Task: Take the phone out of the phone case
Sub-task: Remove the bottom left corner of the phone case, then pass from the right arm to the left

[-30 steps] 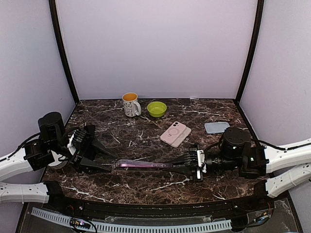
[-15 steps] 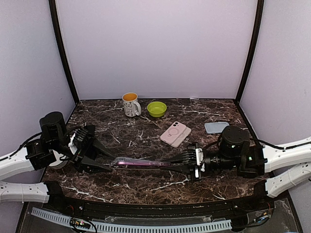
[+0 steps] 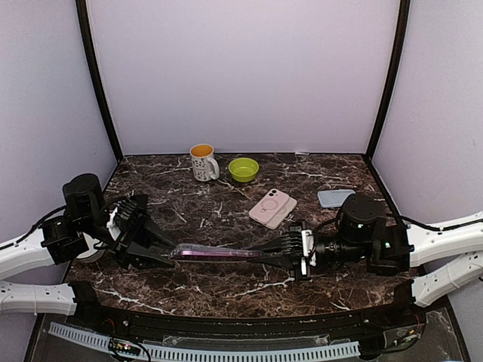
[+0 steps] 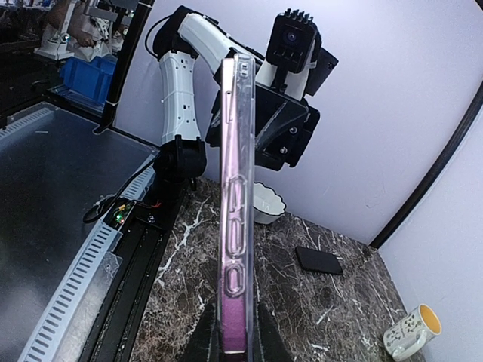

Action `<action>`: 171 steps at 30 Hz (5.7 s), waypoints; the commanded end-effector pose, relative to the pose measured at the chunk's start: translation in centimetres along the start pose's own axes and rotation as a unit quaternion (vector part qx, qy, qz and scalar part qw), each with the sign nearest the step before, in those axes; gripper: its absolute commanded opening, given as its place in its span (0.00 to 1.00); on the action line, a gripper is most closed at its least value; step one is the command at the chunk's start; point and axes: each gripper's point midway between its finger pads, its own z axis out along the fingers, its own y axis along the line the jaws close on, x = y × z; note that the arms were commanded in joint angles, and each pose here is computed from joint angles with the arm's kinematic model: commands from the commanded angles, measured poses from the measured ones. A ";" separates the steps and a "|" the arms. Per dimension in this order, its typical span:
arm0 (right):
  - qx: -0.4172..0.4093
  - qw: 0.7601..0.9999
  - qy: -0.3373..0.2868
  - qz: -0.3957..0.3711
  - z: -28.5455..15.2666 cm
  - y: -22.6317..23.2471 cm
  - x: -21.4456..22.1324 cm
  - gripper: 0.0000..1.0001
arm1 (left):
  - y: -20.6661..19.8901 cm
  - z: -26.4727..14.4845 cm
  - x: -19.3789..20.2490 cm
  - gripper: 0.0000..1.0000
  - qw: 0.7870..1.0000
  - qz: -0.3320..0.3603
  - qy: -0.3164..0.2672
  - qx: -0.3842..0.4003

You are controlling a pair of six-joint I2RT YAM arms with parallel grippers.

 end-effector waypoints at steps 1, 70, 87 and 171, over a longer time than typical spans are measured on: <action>0.018 0.997 -0.068 -0.035 -0.2 -1.9 -4.6 0.00 | -0.1 0.1 0.0 0.32 1.000 0.000 -0.005 0.009; -0.075 0.992 -0.007 -0.103 -0.1 -0.5 -1.5 0.00 | -2.2 -0.4 2.4 0.50 0.993 -0.070 0.078 0.060; 0.140 0.989 0.025 -0.050 -2.0 -6.8 0.0 0.00 | 0.8 -2.7 1.8 0.56 0.990 -0.010 0.061 -0.126; 0.065 0.997 -0.021 0.031 -1.7 -3.7 -0.5 0.00 | 1.5 -0.7 -0.3 0.41 0.990 0.055 0.005 -0.129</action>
